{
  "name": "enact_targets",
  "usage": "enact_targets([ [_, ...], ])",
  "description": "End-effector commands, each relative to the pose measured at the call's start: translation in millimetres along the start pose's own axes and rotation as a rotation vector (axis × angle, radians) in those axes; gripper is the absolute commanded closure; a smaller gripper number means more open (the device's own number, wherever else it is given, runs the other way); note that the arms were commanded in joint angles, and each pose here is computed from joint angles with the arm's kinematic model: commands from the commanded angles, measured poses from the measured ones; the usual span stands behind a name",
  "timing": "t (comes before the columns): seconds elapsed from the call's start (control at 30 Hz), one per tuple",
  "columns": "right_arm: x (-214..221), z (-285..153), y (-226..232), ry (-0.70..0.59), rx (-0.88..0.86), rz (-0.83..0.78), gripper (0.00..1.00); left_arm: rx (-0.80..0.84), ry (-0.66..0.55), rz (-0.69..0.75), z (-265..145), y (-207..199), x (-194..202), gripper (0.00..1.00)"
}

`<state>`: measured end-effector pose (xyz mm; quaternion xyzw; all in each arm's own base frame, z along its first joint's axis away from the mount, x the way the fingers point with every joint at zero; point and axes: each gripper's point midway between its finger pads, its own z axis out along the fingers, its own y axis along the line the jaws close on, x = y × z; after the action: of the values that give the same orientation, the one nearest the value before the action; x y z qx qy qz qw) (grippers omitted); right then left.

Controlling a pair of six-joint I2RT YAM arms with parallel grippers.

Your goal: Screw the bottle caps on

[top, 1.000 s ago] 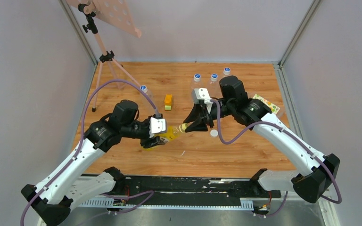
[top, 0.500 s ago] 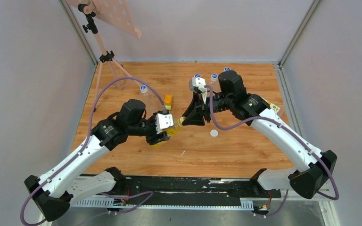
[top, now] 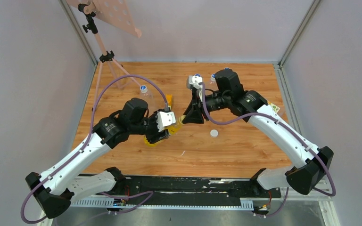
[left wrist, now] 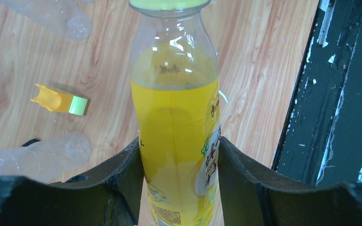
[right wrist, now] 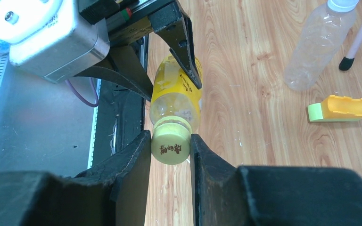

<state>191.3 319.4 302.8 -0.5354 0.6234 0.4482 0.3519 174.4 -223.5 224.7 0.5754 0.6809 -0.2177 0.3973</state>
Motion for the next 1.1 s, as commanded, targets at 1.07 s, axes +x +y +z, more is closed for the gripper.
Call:
enact_targets([
  [1.07,70.7,19.4,-57.6,0.055,0.659,1.312,0.99,-0.491,-0.669,0.212,-5.2,50.9,-165.4,0.95],
])
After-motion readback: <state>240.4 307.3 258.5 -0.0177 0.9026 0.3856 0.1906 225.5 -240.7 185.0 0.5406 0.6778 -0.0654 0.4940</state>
